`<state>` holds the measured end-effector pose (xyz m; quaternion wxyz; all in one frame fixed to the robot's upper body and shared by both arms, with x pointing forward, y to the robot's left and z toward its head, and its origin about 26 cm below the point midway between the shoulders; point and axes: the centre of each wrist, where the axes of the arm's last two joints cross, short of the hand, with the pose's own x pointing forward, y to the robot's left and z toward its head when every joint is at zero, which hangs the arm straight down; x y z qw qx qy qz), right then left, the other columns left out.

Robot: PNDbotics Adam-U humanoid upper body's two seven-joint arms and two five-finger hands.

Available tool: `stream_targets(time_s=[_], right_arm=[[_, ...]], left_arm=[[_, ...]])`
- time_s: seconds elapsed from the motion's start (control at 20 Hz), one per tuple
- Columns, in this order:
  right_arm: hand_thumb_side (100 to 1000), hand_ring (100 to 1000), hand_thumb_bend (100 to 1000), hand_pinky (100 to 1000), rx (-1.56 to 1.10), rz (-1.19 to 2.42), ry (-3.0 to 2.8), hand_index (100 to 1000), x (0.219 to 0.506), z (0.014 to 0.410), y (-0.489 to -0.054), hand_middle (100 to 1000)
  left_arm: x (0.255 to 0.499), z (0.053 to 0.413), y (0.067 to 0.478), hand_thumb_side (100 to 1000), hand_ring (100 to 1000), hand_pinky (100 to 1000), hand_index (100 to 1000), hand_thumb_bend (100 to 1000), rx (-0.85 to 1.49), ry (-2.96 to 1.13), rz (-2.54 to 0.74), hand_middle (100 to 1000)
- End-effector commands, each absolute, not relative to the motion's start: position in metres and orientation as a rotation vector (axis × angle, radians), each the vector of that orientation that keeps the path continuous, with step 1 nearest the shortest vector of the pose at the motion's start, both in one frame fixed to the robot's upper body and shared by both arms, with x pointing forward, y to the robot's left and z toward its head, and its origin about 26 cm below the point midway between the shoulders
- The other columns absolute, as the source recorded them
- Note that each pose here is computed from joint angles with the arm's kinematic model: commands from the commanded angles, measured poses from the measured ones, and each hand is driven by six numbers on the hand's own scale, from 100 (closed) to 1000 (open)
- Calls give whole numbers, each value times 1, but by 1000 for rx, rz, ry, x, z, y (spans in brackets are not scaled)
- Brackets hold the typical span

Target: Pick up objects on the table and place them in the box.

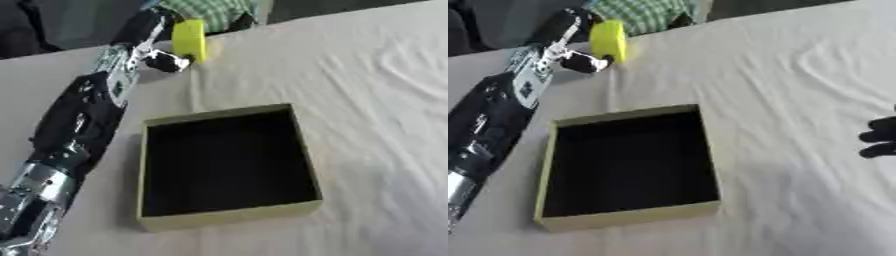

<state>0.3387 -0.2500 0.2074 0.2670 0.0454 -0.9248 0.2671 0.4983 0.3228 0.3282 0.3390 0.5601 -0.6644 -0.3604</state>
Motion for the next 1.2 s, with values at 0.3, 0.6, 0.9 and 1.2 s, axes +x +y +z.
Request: stream_targets(time_s=[0.3,0.6,0.9,1.2], right_arm=[[793,738,100,645,107,744,-2511,917,337,214,-252,734],[791,738,100,645,107,742,-2505,916,337,212,-253,733],[781,738,100,645,108,738,-2486,915,338,209,-256,733],[770,738,100,647,95,721,-2438,914,338,199,-266,734]], left_arm=[[495,338,327,100,492,632,534,269,1503,-1821,-830,482],[493,342,326,100,453,595,478,224,1519,-1921,-728,435],[491,346,321,100,456,598,482,223,1471,-1985,-739,438],[485,346,307,100,455,593,487,265,1367,-2062,-875,434]])
